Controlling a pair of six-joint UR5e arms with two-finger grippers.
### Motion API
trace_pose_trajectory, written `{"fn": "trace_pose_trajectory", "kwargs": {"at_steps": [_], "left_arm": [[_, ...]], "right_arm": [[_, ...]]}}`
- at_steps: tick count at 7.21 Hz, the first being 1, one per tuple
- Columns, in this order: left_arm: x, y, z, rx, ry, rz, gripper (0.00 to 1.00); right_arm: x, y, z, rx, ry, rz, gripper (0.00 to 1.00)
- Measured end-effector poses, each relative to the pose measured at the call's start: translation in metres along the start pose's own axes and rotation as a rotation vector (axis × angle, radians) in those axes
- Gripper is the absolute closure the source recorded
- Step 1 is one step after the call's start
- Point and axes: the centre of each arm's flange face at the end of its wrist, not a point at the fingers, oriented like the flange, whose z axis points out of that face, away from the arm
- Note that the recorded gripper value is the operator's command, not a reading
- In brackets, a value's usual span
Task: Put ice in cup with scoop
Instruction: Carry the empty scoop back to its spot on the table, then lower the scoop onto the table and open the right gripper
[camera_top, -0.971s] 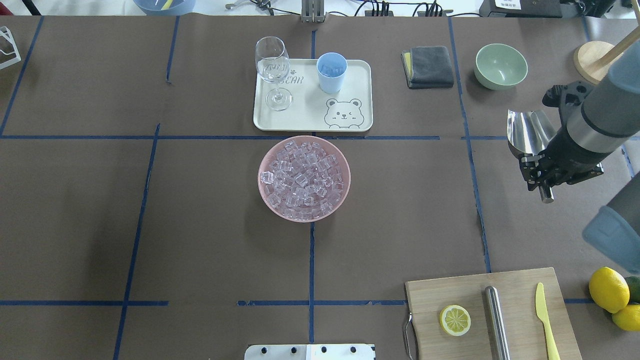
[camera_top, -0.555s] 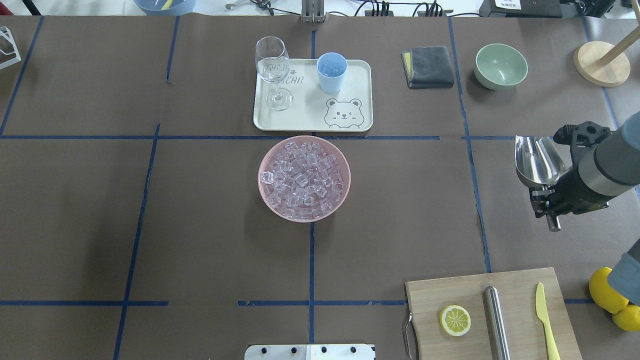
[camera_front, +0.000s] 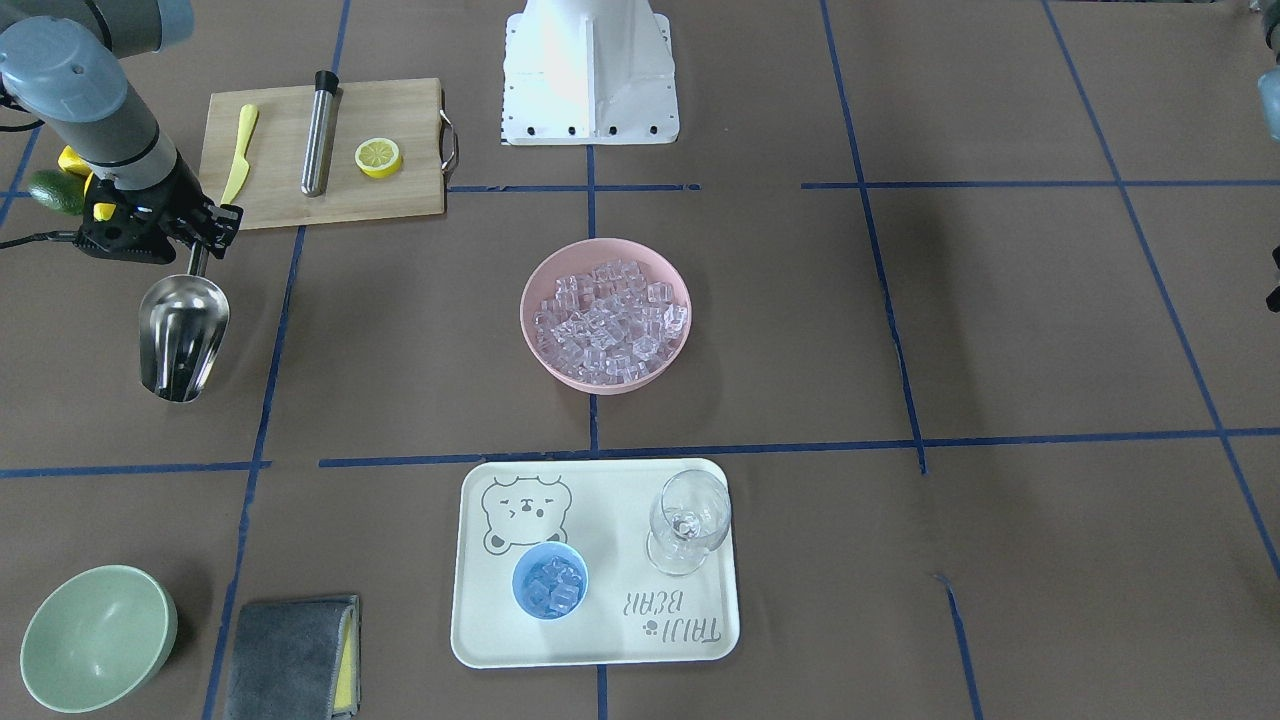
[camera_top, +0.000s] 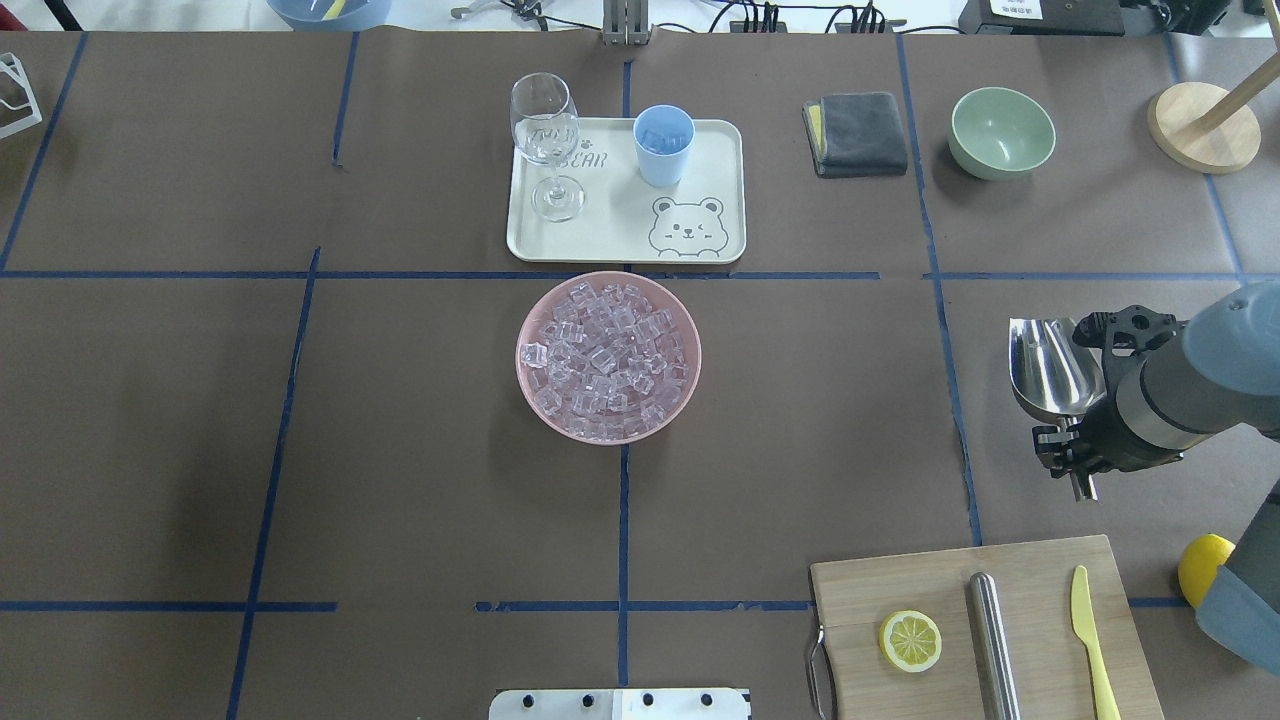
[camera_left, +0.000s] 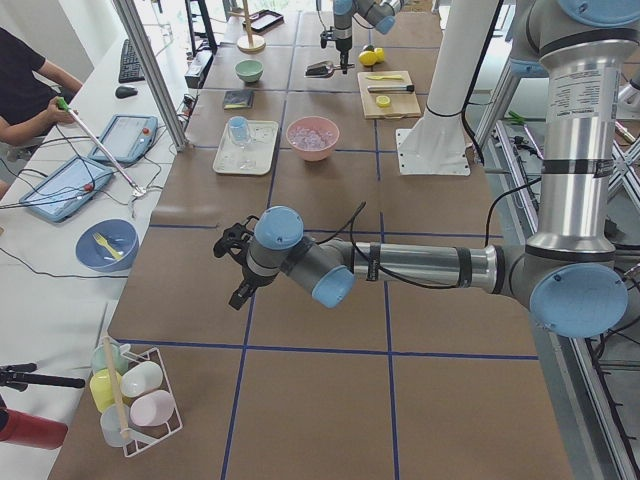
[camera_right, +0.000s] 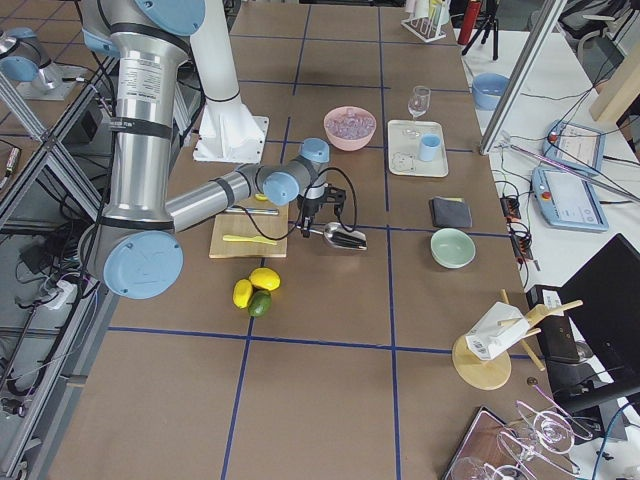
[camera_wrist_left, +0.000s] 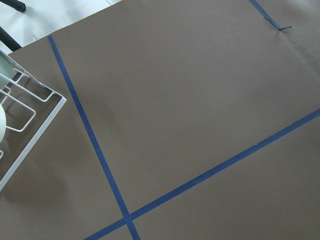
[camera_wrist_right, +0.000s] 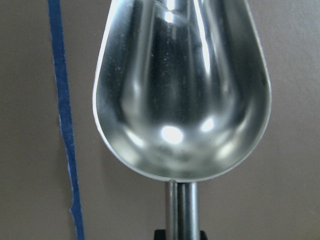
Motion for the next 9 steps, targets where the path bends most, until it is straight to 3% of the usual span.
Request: {"fn": "trace_pose_trajectory", "kwargs": {"at_steps": [2,3,4,5,6,9], "left_arm": [[-0.0001,0.0000,0.0001,0.000,-0.001,0.000,0.00],[0.0000,-0.0001,0.0000,0.001,-0.001,0.001,0.00],[0.0000,-0.0002,-0.0001,0.001,-0.002,0.001,0.00],[0.0001,-0.0003,-0.0003,0.002,-0.002,0.002,0.00],[0.0004,-0.0006,-0.0005,0.002,-0.002,0.002,0.00],[0.0010,-0.0009,-0.0009,0.003,0.000,0.003,0.00]], "right_arm": [[-0.0002,-0.0002,0.0044,-0.002,-0.004,-0.004,1.00],[-0.0009,0.0002,0.0048,-0.004,-0.005,-0.006,0.90],[-0.0007,0.0003,0.0058,-0.006,-0.004,-0.009,0.59],[-0.0004,0.0000,0.0075,-0.008,-0.002,-0.013,0.07],[-0.0005,-0.0005,0.0088,-0.009,-0.001,-0.015,0.00],[-0.0060,-0.0016,0.0042,-0.002,-0.013,-0.021,0.00]]}}
